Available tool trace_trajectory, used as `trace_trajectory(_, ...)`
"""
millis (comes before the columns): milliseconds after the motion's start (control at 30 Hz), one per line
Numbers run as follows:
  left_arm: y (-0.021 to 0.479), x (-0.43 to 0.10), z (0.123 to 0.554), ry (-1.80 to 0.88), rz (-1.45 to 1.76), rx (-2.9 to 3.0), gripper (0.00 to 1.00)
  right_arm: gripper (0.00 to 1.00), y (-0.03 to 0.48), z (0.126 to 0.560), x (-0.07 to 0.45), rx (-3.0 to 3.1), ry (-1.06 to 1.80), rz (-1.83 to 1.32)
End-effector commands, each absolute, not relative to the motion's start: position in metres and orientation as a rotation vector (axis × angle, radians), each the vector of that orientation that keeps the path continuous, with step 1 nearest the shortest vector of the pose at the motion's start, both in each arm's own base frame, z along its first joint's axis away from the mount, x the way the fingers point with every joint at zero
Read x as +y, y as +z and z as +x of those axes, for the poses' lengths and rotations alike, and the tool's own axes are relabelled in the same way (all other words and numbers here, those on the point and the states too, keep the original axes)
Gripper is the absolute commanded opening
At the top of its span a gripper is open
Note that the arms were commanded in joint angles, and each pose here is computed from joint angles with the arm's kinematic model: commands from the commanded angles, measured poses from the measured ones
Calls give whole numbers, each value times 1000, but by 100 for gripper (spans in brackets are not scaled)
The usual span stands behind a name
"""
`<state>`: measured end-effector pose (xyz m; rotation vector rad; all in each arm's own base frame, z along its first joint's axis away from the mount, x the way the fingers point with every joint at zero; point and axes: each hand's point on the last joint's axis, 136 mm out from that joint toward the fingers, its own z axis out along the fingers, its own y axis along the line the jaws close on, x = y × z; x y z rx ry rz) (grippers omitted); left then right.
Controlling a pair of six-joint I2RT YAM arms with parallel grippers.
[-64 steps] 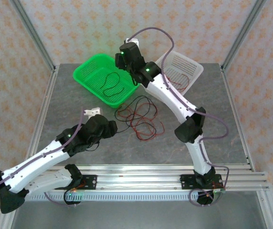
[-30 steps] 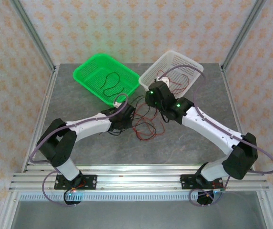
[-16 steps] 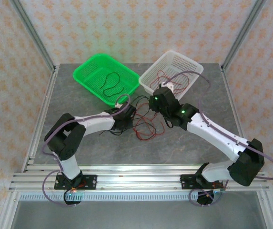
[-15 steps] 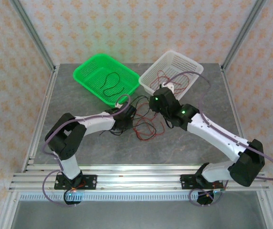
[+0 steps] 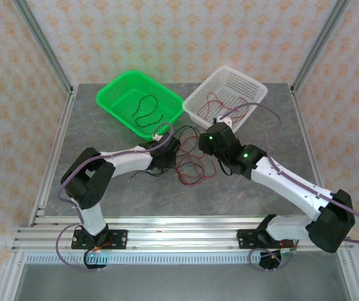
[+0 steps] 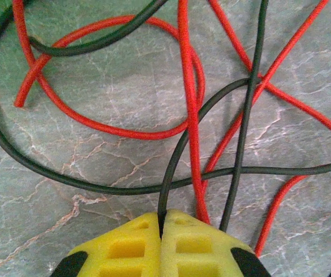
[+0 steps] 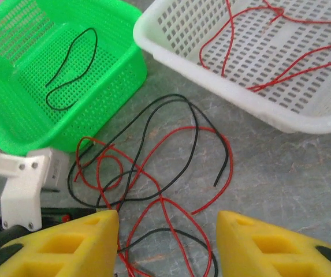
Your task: Untangle the cables
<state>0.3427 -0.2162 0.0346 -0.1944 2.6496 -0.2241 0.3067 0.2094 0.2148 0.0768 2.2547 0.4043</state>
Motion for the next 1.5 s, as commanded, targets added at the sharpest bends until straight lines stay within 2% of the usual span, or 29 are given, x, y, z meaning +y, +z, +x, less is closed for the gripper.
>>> trace_trajectory(0,84,-224,355,-298,-162,2548,0,48,217,304,219,2235,519,96)
trace_trajectory(300,156,-240,346,-272,-50,2447,0,48,189,309,236,2264,645,149)
trace_trajectory(700,241,-253,333,-348,10,2316,0,48,172,335,249,2176,791,329)
trace_trajectory(1467,369,-252,330,-472,3,2081,0,43,83,332,267,2343,799,322)
